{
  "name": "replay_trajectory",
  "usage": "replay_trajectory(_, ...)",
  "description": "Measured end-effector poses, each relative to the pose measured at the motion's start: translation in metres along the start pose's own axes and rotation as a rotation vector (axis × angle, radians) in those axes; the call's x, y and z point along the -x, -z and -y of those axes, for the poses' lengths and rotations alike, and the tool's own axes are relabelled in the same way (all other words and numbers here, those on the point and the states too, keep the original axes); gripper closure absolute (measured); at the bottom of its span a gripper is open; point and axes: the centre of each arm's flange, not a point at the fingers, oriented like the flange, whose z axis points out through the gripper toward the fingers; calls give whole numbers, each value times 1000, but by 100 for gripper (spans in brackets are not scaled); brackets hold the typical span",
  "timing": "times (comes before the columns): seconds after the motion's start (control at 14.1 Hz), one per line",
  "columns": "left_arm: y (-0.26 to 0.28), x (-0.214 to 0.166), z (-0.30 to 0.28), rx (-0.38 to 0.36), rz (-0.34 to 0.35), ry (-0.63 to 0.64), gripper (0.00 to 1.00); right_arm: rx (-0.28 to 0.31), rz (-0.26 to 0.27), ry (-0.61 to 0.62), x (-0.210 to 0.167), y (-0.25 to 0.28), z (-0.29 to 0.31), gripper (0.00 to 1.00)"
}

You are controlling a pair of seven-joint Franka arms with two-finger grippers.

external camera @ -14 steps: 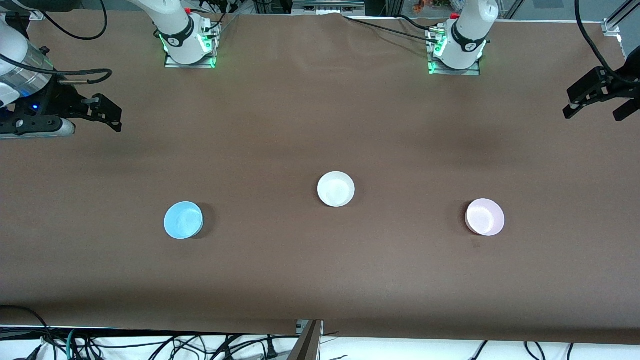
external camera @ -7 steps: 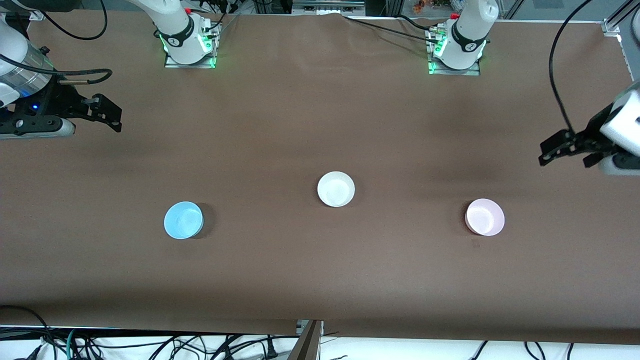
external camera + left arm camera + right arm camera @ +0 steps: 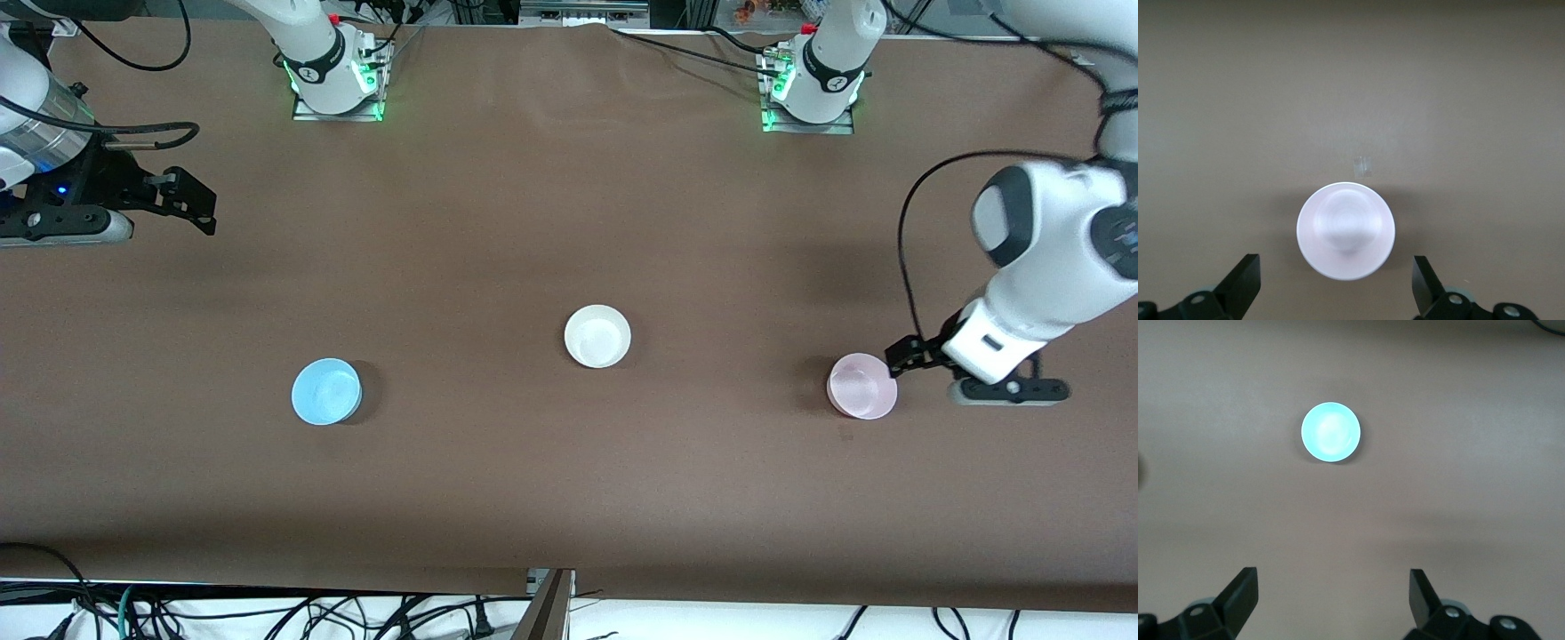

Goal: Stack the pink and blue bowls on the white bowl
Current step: 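Reach the left gripper down to the pink bowl rim, then close the left gripper on the pink bowl rim and lift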

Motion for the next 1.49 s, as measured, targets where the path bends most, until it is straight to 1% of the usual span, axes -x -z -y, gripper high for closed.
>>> replay_trajectory(0.14, -37, 2, 4, -8, 29, 5, 0, 0, 0, 0, 0, 0, 0, 0)
replay_trajectory(0.28, -58, 3, 16, -5, 43, 29, 0, 0, 0, 0, 0, 0, 0, 0)
replay_trajectory(0.5, -81, 6, 37, 37, 42, 44, 0, 0, 0, 0, 0, 0, 0, 0)
replay_trajectory(0.64, -98, 13, 56, 78, 58, 47, 0, 0, 0, 0, 0, 0, 0, 0)
replay_trajectory(0.78, -116, 19, 71, 100, 69, 48, 0, 0, 0, 0, 0, 0, 0, 0)
replay_trajectory(0.92, -129, 22, 73, 97, 69, 43, 0, 0, 0, 0, 0, 0, 0, 0)
replay_trajectory(1.13, -143, 29, 67, 83, 47, 38, 0, 0, 0, 0, 0, 0, 0, 0)
replay_trajectory(1.27, -147, 32, 64, 80, 46, 34, 4, 0, 0, 0, 0, 0, 0, 0)
replay_trajectory(1.34, -147, 32, 63, 80, 45, 33, 4, 0, 0, -1, 0, 0, 0, 0)
replay_trajectory(1.42, -148, 33, 63, 79, 45, 33, 10, 0, 0, -1, 0, 0, 0, 0)
replay_trajectory(1.49, -148, 33, 63, 79, 46, 34, 19, 0, 0, -1, 0, 0, 0, 0)
